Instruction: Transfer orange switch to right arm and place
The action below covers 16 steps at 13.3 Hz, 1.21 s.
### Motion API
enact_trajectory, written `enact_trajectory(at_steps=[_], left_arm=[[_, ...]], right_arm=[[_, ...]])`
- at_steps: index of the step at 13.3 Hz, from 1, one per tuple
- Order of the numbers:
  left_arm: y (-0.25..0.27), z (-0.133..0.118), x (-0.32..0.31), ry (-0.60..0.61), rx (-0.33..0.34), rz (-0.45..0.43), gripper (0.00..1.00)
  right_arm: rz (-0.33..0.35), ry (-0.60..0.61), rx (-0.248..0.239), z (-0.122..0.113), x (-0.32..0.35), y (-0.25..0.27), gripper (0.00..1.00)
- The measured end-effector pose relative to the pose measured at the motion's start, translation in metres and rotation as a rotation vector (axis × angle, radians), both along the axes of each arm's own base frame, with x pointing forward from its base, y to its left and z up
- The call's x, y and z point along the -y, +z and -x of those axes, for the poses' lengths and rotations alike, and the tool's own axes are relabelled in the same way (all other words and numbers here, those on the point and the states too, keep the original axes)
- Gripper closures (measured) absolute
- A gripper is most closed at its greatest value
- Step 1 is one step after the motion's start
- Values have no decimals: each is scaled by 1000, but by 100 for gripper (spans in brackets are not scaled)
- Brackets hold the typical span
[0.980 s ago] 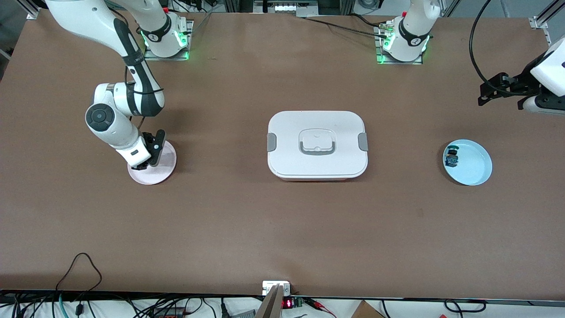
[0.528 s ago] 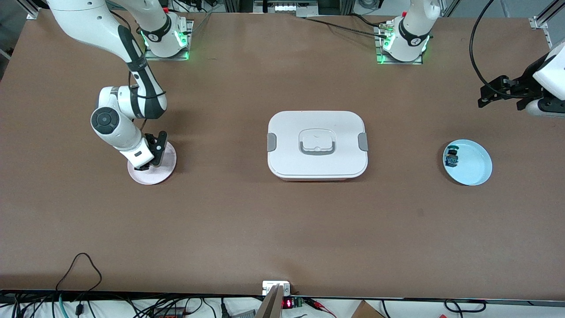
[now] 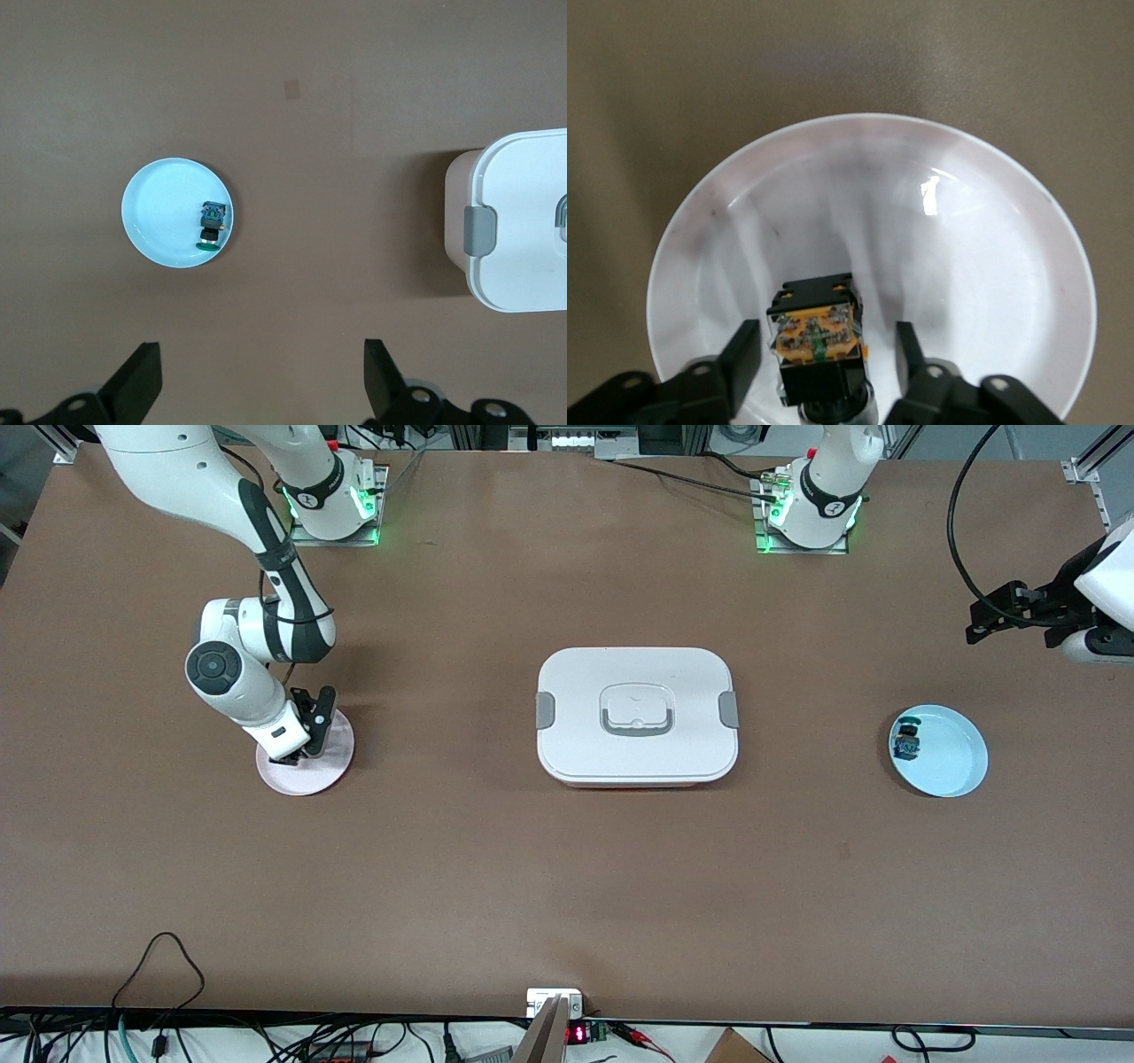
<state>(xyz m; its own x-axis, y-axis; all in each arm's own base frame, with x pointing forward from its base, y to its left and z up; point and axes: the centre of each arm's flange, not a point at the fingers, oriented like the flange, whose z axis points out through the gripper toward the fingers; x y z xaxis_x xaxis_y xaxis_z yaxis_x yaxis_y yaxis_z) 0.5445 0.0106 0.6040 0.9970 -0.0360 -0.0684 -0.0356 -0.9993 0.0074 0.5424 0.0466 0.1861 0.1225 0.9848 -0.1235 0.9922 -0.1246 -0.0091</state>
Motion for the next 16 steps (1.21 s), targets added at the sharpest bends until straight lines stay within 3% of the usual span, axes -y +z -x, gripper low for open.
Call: enact_trajectory(at_steps=[2, 3, 9, 14, 16], left_arm=[[0, 0, -1, 2, 0, 0, 0], [0, -1, -1, 1, 0, 0, 0], [-2, -2, 0, 1, -4, 0, 0], [-4, -3, 0, 0, -6, -1, 0], [-4, -3, 0, 0, -6, -1, 0]], right_arm=[[-7, -1, 11, -5, -1, 14, 2], [-12, -4, 17, -9, -3, 27, 0], [-30, -167, 9, -41, -10, 134, 0], [-4, -485, -12, -64, -16, 224, 0], [3, -651, 9, -68, -17, 251, 0]])
